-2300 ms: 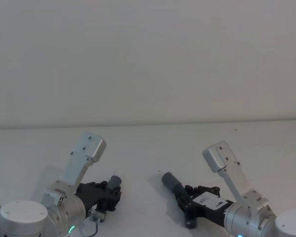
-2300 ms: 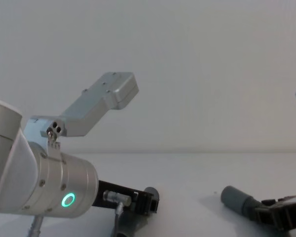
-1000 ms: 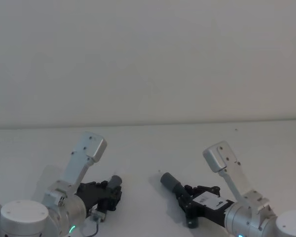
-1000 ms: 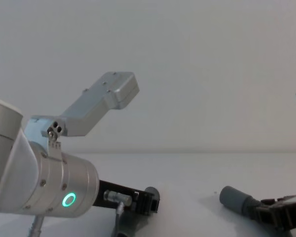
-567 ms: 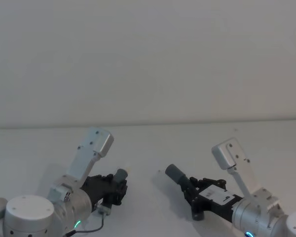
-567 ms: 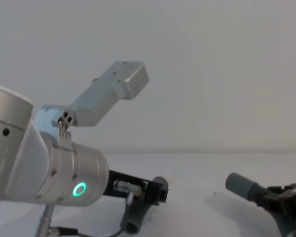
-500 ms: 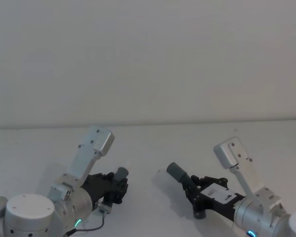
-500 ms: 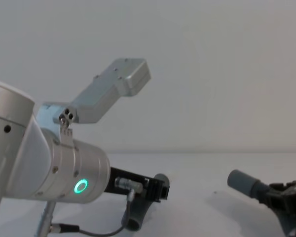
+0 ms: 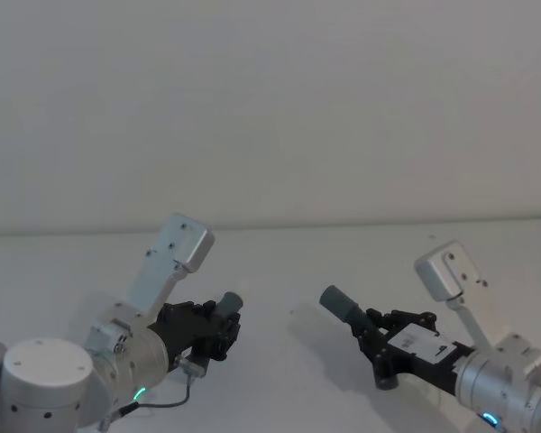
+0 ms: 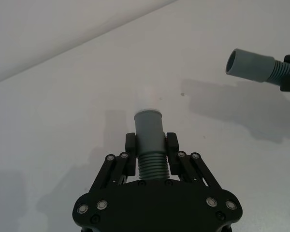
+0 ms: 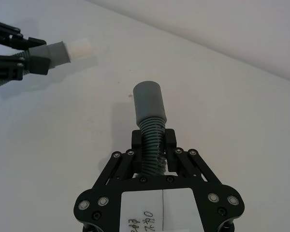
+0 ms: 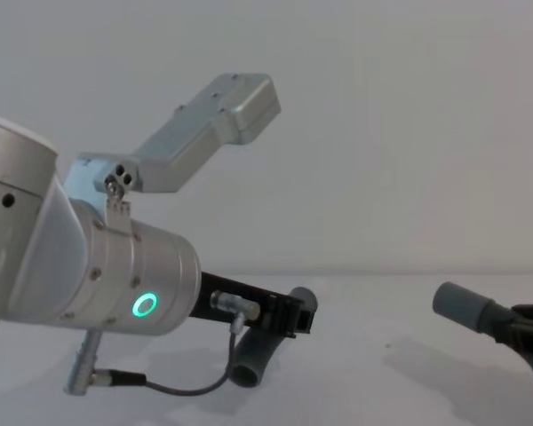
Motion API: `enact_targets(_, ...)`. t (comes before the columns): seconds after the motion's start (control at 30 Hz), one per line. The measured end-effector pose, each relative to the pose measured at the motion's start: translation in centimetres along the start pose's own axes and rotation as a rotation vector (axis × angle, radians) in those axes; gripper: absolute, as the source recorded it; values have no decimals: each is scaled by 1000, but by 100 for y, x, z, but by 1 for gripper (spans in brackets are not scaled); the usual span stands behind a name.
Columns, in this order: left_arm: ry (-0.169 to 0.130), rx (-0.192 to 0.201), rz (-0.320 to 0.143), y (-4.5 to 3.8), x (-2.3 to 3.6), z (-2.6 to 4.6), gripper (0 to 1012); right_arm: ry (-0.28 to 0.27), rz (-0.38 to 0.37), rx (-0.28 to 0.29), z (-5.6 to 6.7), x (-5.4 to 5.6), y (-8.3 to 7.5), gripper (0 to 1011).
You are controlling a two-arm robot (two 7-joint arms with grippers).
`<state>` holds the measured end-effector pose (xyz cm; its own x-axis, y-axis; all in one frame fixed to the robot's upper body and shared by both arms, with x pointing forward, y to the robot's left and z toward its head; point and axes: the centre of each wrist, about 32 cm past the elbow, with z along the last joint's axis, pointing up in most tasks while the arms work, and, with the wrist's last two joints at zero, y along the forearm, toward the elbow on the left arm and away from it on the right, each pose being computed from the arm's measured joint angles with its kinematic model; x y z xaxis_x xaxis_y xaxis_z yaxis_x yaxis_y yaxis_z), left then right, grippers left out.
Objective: Use both hands to pick up one end of the pipe from the table, align the ends, and insert them.
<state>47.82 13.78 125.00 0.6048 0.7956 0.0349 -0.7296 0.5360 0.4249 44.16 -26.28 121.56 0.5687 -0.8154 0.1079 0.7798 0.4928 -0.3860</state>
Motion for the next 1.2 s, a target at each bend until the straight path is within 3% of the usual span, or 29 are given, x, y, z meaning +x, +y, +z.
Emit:
enact_targets(0.37, -74, -11, -90, 2, 172, 29, 366, -72, 82, 13, 33, 203, -110, 263)
enact_targets(0.63, -146, -18, -162, 4, 308, 63, 366, -131, 172, 21, 75, 338, -173, 264)
enact_targets(1.2, -272, -48, -290, 17, 499, 142, 366, -214, 294, 47, 168, 497, -236, 263)
